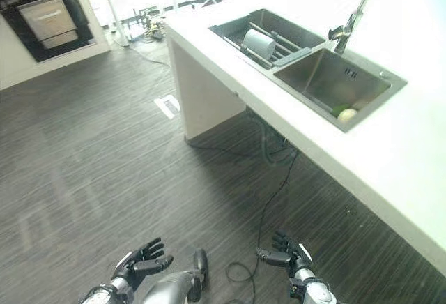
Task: Place the dishes in the dishwasher.
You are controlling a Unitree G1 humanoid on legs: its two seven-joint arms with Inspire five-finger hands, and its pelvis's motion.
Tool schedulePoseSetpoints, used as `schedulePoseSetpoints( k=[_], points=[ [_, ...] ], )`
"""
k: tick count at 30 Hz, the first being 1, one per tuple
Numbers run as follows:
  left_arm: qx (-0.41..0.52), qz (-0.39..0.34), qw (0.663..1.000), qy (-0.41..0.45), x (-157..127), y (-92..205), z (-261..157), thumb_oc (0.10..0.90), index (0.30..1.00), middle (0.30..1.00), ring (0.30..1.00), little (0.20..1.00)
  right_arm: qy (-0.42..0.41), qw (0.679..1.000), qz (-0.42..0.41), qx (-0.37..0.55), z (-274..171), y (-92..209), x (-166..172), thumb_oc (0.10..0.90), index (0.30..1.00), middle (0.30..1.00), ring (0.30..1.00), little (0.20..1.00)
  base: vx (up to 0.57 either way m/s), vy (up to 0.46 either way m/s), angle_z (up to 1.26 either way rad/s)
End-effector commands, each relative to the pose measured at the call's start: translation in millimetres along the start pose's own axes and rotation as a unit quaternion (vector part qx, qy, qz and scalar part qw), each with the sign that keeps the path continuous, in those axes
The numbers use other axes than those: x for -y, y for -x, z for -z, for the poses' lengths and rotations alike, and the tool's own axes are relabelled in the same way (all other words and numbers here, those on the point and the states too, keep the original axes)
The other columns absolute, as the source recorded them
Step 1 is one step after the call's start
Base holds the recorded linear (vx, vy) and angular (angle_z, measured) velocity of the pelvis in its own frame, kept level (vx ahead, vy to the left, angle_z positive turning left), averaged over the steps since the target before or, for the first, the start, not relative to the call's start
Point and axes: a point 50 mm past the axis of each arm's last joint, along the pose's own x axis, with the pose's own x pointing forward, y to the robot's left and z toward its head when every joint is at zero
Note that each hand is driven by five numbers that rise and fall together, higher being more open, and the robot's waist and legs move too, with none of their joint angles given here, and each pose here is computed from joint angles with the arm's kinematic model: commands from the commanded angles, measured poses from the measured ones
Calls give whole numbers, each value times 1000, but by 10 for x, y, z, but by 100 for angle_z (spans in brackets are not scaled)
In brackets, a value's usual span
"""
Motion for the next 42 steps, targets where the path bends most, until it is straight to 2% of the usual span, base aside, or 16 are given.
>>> schedulePoseSetpoints(
  k=[1, 7, 14, 22, 30, 34, 39, 42],
  points=[
    [61, 20, 997, -53, -9, -29, -317, 800, 900, 900, 900, 900, 4, 995, -10, 103, -471, -93, -47, 800, 900, 900, 900, 900, 152, 200, 28],
    [63, 7, 997, -33, -15, -38, -335, 800, 900, 900, 900, 900, 21, 996, -18, 82, -387, -108, -53, 800, 900, 900, 900, 900, 228, 133, -8],
    [37, 7, 998, -57, 43, -84, -261, 800, 900, 900, 900, 900, 18, 997, -15, 80, -350, -56, 91, 800, 900, 900, 900, 900, 292, -121, 49],
    [35, 46, 996, -69, 209, -152, -297, 800, 900, 900, 900, 900, 22, 997, -4, 77, -377, -62, 165, 800, 900, 900, 900, 900, 235, -62, -28],
    [20, 32, 998, -50, 107, -35, -110, 800, 900, 900, 900, 900, 45, 996, -9, 70, -368, -71, 126, 800, 900, 900, 900, 900, 172, 211, -48],
    [16, 42, 995, -91, 76, 3, -59, 800, 900, 900, 900, 900, 38, 997, 3, 66, -348, -58, 182, 800, 900, 900, 900, 900, 187, 262, -77],
    [6, 24, 996, -90, 20, -9, -62, 800, 900, 900, 900, 900, 44, 999, 1, 15, -189, -61, 185, 800, 900, 900, 900, 900, 145, 166, -43],
    [-11, 21, 996, -81, -12, -13, 11, 800, 900, 900, 900, 900, 57, 997, 9, -47, 108, -23, 238, 800, 900, 900, 900, 900, 161, 37, -48]
  ],
)
